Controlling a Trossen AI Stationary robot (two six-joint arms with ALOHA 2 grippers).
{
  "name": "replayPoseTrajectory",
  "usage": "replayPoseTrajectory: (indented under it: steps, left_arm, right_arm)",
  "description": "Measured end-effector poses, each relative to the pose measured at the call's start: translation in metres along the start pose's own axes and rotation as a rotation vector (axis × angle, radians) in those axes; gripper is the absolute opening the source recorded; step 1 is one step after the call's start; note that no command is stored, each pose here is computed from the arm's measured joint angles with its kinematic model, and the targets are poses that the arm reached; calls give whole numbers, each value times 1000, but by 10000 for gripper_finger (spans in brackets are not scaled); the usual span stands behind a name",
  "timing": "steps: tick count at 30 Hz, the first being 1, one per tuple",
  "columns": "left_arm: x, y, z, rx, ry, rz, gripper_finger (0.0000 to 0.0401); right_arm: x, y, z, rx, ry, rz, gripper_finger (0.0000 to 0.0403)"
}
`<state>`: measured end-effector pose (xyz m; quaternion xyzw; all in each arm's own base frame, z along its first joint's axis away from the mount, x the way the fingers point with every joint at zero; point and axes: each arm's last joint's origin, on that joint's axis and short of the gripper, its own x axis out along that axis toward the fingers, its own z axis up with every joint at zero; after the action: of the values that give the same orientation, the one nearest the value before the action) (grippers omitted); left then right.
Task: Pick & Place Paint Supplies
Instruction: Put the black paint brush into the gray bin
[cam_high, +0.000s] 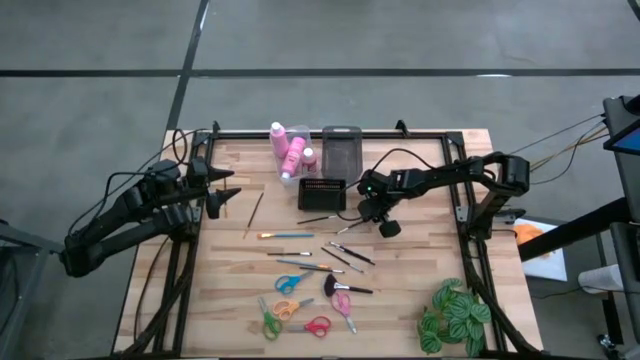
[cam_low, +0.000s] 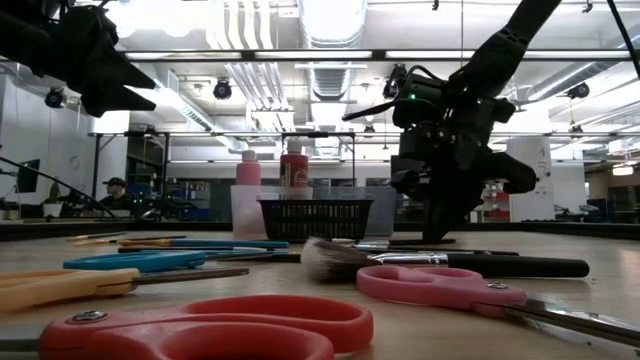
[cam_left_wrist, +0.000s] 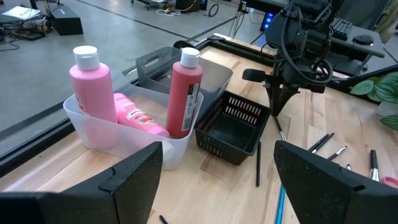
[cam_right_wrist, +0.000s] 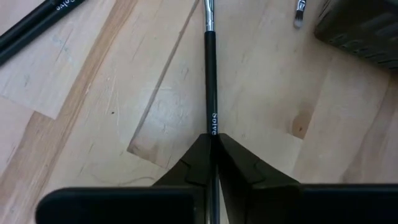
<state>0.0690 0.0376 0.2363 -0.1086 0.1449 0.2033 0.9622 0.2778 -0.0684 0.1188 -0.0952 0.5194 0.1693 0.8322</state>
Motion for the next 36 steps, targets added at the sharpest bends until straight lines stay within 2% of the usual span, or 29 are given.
replayPoseTrajectory:
  steps: [13,19,28,33,36]
  left_arm:
    - [0,0,0,0,0,0,311]
    - [0,0,0,0,0,0,311]
    - [0,0,0,0,0,0,311]
    - [0,0,0,0,0,0,311]
    - [0,0,0,0,0,0,311]
  right_arm:
    - [-6,1,1,-8,-11,-9,18]
    - [-18,4,0,-64,-4,-10,18]
    - [-47,9,9,-22,-96,-64,18]
    - [-73,13,15,-27,-179,-124,18]
    - [-90,12,16,10,-241,-171,18]
